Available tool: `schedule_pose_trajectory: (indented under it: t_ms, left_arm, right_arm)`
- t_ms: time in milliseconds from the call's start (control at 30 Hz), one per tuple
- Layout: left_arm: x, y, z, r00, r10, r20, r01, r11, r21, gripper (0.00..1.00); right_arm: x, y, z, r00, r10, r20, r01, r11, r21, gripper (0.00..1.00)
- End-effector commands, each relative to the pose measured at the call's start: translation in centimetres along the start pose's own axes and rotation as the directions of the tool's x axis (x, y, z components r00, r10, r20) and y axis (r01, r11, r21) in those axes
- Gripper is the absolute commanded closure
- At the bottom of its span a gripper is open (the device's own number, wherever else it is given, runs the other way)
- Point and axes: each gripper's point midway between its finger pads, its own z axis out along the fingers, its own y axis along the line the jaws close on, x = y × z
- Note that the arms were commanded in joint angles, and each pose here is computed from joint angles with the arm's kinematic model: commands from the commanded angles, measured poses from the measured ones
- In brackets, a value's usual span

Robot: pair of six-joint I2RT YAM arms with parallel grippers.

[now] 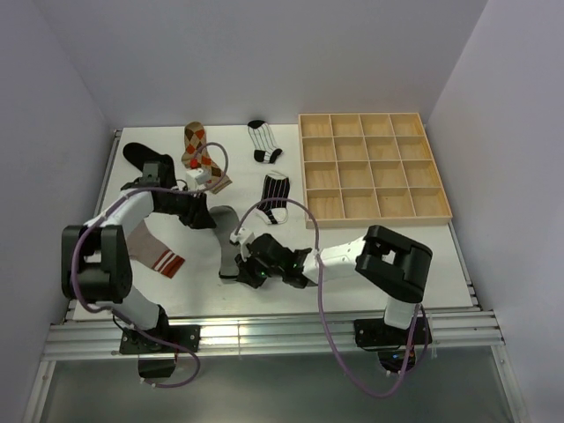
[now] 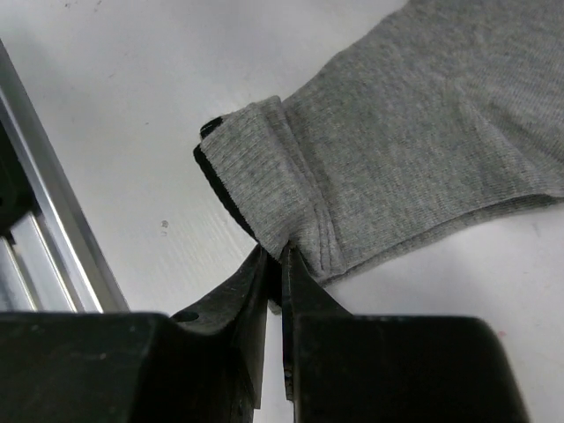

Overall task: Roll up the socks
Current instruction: Roll the sock at the center of the board.

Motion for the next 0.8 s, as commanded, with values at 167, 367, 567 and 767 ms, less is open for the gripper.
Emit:
schedule_pose_trajectory:
  t_ms: [167,367,567,767]
  left_arm:
    - [-1.7,0.1,-2.8,0.945,0.304,0.12,-0.279,0.942,-0.184,0.52]
    - [1.3,-1.9,-1.5,0.87,0.493,0.028,-0.479,0.857,-0.19,0.45]
    - [3.2,-4.5,0.5,0.738,0.674,-0.023,-0.666,0.723,-0.185,0.36]
    - [4.7,-5.5,2.0,0.69,0.722,-0.047,-0.721,0.68,-0.135,0.32]
  right_arm:
    - [0.1,-0.4,-0.3,0.937,0.207,-0.282,-0.255,0.956,-0.145,0.97]
    - [-0.1,-1.3,0.2,0.858,0.32,-0.401,-0.418,0.889,-0.186,0.95]
    - [-0.8,-1.1,0.1,0.812,0.379,-0.443,-0.515,0.822,-0.242,0.93]
    - [-0.8,-1.4,0.0,0.773,0.419,-0.476,-0.575,0.78,-0.248,0.93]
